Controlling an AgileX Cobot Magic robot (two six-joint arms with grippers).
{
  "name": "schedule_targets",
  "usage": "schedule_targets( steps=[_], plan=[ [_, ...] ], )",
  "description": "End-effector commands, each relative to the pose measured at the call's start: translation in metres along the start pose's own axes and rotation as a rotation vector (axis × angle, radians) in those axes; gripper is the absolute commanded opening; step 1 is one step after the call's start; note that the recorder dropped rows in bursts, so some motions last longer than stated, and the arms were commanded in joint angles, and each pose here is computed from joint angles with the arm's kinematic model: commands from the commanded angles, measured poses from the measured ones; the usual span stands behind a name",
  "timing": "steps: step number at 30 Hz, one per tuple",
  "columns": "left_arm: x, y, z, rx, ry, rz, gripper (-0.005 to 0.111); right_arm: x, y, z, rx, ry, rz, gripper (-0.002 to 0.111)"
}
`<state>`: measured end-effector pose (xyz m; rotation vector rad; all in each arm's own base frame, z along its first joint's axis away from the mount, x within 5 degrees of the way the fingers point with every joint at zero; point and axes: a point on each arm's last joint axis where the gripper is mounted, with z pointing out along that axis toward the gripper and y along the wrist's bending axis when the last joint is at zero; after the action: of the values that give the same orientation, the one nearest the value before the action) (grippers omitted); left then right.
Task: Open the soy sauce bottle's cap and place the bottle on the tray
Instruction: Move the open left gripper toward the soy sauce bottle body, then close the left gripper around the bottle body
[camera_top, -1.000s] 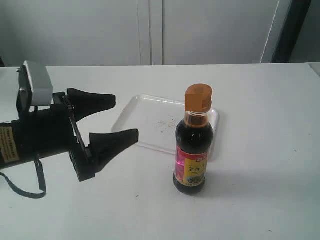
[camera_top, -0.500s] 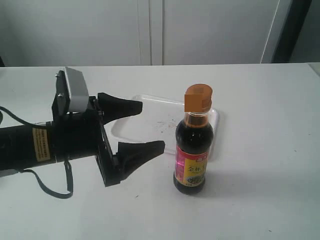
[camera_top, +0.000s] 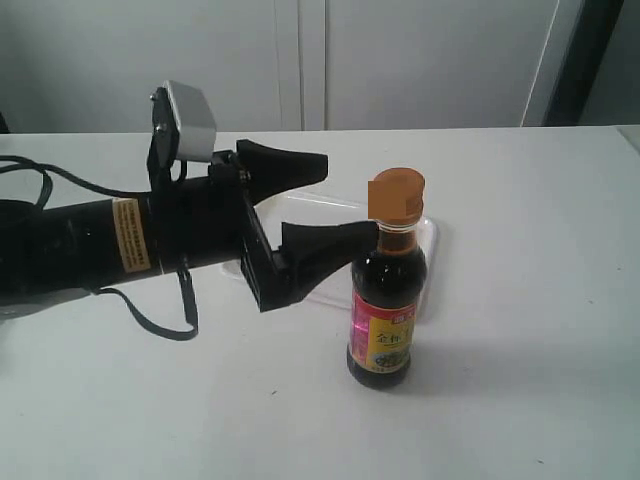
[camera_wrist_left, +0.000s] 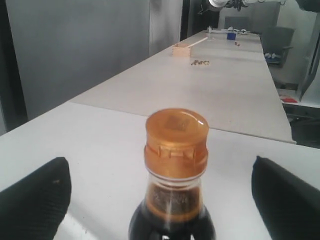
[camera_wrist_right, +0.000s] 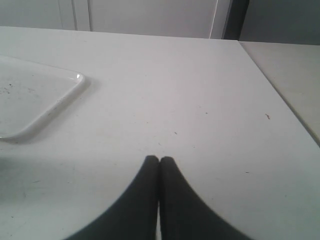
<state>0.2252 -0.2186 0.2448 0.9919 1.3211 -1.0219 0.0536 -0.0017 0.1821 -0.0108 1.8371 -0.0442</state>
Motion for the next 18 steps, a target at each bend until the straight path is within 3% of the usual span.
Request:
schedule_targets(
  steps=[1,11,18],
  plan=[
    [-0.009,0.001,0.004,0.007,-0.034,-0.006,0.098,0.000,0.000,0.000,0.004,-0.004,0.004,0.000],
    [-0.011,-0.020,0.016,0.084,-0.042,0.063,0.098,0.000,0.000,0.000,0.004,-0.004,0.004,0.000],
    [0.005,-0.015,0.026,0.072,-0.017,0.037,0.098,0.000,0.000,0.000,0.004,-0.004,0.004,0.000]
  ],
)
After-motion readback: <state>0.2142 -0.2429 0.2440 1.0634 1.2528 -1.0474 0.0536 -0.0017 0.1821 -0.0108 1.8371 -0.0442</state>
